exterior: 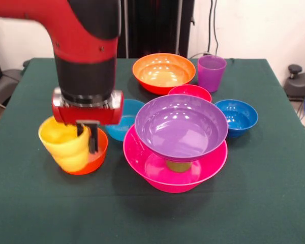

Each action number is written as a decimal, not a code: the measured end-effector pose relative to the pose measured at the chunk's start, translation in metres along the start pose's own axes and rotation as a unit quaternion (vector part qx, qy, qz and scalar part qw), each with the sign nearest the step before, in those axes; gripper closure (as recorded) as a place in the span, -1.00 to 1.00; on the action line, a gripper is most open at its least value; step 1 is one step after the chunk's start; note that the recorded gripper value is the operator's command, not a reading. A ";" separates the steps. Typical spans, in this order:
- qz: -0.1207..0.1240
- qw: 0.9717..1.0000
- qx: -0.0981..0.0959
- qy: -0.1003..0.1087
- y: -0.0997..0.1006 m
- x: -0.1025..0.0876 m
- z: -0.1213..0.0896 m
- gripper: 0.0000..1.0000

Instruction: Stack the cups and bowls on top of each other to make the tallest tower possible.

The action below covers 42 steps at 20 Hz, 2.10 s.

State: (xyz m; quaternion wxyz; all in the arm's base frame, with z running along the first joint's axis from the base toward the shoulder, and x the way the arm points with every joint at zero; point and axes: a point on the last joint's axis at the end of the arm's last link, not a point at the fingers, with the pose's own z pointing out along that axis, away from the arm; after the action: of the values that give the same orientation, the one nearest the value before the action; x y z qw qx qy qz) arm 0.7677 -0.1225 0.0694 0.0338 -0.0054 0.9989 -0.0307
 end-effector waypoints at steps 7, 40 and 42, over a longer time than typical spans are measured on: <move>0.007 1.000 0.018 0.001 -0.014 0.003 -0.045 1.00; 0.076 0.993 -0.015 0.084 0.134 0.107 -0.085 1.00; 0.082 0.993 -0.014 0.083 0.140 0.109 -0.084 1.00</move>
State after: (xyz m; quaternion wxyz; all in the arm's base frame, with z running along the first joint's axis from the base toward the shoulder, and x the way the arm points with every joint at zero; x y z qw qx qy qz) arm 0.6520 0.0210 0.1369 -0.0471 0.0786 0.9957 -0.0145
